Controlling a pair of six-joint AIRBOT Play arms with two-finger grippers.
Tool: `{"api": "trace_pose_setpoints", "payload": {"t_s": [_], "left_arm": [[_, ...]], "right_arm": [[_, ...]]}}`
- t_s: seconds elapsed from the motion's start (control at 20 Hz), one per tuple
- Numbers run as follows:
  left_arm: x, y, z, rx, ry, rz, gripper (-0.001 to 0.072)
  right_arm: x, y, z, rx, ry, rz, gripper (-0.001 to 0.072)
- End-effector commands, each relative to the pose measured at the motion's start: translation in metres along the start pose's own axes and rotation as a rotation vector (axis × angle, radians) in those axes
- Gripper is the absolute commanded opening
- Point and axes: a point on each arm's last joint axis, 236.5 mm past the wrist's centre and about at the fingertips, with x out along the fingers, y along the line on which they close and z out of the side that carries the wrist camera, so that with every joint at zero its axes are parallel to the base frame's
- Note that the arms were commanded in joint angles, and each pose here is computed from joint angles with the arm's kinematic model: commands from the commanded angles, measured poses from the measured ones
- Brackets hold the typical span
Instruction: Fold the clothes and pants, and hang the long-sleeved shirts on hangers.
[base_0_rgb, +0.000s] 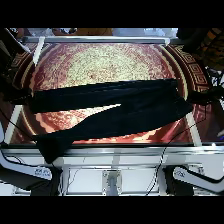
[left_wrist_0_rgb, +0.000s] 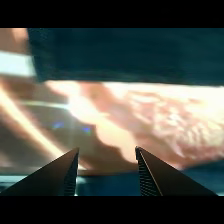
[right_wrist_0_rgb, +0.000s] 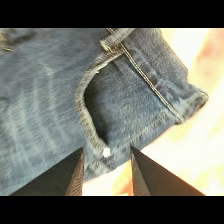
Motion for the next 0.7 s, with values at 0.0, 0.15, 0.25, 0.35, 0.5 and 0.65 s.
{"api": "trace_pose_setpoints", "payload": {"t_s": [0.0,0.15,0.25,0.35,0.5,0.65], "left_arm": [[-0.005,-0.031,-0.041,0.034,0.005,-0.100,0.0411],[0.020,-0.041,-0.104,-0.007,0.142,-0.151,0.0410],[0.042,-0.047,-0.134,-0.012,0.228,-0.181,0.0410],[0.061,-0.048,-0.149,-0.013,0.279,-0.194,0.0410],[0.073,-0.046,-0.147,-0.021,0.283,-0.196,0.0410],[0.072,-0.015,-0.162,-0.088,0.350,-0.053,0.0409]], "right_arm": [[-0.043,0.014,-0.015,-0.040,-0.085,-0.009,0.0335],[-0.056,0.036,-0.050,-0.031,-0.119,0.034,0.0334],[-0.056,0.045,-0.073,-0.024,-0.119,0.056,0.0334],[-0.055,0.053,-0.090,-0.021,-0.110,0.075,0.0334],[-0.061,0.062,-0.102,-0.024,-0.092,0.102,0.0333],[-0.064,0.069,-0.104,-0.022,-0.089,0.128,0.0334]]}}
